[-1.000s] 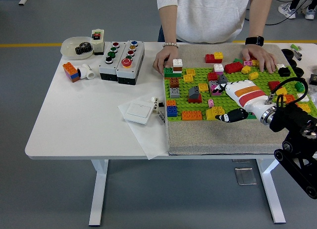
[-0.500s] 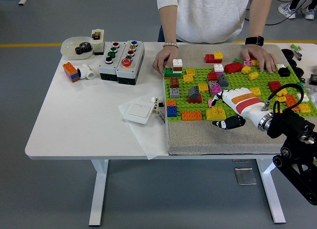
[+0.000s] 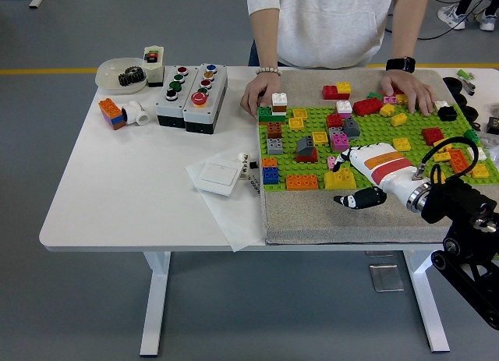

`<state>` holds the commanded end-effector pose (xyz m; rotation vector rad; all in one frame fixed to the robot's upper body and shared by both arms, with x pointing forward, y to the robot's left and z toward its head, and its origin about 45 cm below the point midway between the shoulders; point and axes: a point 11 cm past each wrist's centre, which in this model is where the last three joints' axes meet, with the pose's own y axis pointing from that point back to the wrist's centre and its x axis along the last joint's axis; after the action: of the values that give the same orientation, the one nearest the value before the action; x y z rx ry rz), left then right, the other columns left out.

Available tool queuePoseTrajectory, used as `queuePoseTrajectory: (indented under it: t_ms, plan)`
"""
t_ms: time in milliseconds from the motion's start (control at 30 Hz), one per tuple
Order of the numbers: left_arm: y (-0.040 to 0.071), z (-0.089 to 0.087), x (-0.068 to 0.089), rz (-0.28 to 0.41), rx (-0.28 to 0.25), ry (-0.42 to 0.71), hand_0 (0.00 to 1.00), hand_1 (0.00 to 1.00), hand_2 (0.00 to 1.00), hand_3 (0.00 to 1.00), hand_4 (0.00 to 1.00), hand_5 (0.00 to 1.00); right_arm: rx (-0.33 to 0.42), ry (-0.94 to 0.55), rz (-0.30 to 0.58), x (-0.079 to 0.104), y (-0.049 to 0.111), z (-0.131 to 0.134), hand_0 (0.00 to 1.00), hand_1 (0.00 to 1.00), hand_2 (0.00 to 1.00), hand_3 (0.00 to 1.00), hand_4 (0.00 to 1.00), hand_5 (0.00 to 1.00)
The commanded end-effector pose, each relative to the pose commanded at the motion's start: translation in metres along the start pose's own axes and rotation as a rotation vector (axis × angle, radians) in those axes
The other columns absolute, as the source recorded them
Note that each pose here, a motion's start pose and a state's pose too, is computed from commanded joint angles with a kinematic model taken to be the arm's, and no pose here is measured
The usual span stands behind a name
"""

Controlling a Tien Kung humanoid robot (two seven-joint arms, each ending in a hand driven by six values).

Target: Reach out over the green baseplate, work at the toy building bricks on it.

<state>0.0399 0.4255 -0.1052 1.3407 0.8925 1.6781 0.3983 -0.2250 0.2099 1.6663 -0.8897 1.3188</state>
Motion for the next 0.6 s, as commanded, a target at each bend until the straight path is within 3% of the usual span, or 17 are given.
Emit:
queuePoseTrajectory:
  t_ms: [600]
  plan:
    - [0.0000,0.0033,-0.0010,-0.003,-0.009,0.008,0.866,0.877,0.878,0.744,0.740,0.643,-0.011,-0.009,-0.003,0.0003,0.0010,0.0054,0.601,0.634,0.719,0.685,0.882,0.357]
